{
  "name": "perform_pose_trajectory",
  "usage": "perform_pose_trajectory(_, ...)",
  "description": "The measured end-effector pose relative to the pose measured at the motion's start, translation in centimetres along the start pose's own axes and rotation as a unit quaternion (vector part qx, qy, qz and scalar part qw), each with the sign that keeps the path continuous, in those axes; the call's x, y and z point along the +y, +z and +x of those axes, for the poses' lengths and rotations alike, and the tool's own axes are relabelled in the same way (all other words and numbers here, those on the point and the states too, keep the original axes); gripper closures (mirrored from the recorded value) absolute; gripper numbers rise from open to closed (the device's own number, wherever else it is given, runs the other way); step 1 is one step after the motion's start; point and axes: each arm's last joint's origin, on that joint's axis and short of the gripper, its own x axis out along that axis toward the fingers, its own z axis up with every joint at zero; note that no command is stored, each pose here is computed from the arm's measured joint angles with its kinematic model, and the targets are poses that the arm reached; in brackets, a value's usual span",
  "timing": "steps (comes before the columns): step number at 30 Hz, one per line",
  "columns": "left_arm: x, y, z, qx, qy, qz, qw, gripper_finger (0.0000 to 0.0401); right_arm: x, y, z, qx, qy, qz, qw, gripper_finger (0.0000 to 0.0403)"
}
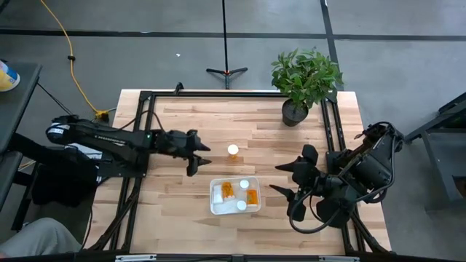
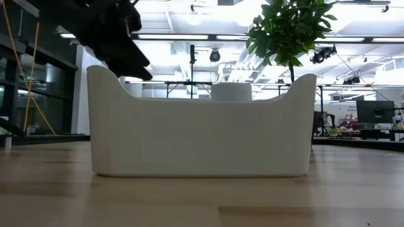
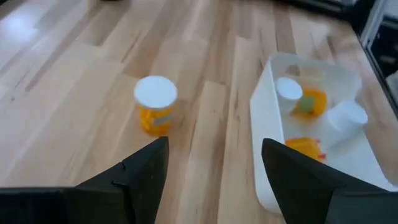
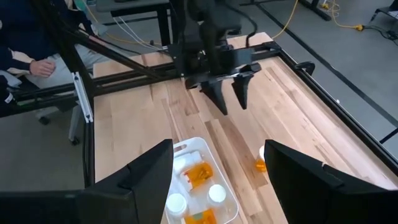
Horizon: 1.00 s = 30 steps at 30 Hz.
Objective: Pick and place pill bottles into a basket
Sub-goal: Put the orange pill bottle into the white bin
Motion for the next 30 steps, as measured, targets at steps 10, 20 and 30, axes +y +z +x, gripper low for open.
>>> perform_pose_trajectory(10, 2.3, 1.3, 0.7, -0.047, 0.014, -0.029, 0.998, 0.0028, 0.0, 0.0, 0.0, -0.001, -0.001, -0.002, 1.000, 0.0160)
perform_pose_trajectory(20, 2.4, 2.1, 4.4, 0.039, 0.021, 0.035, 0.998, 0.0012, 0.0, 0.0, 0.0, 0.000, -0.002, -0.002, 1.000, 0.0160)
perform_pose_trajectory(30, 2.1, 4.4, 7.5, 0.157, 0.025, 0.137, 0.978, 0.0014, 0.0, -0.1, 0.0, 0.007, 0.005, 0.001, 1.000, 0.0160)
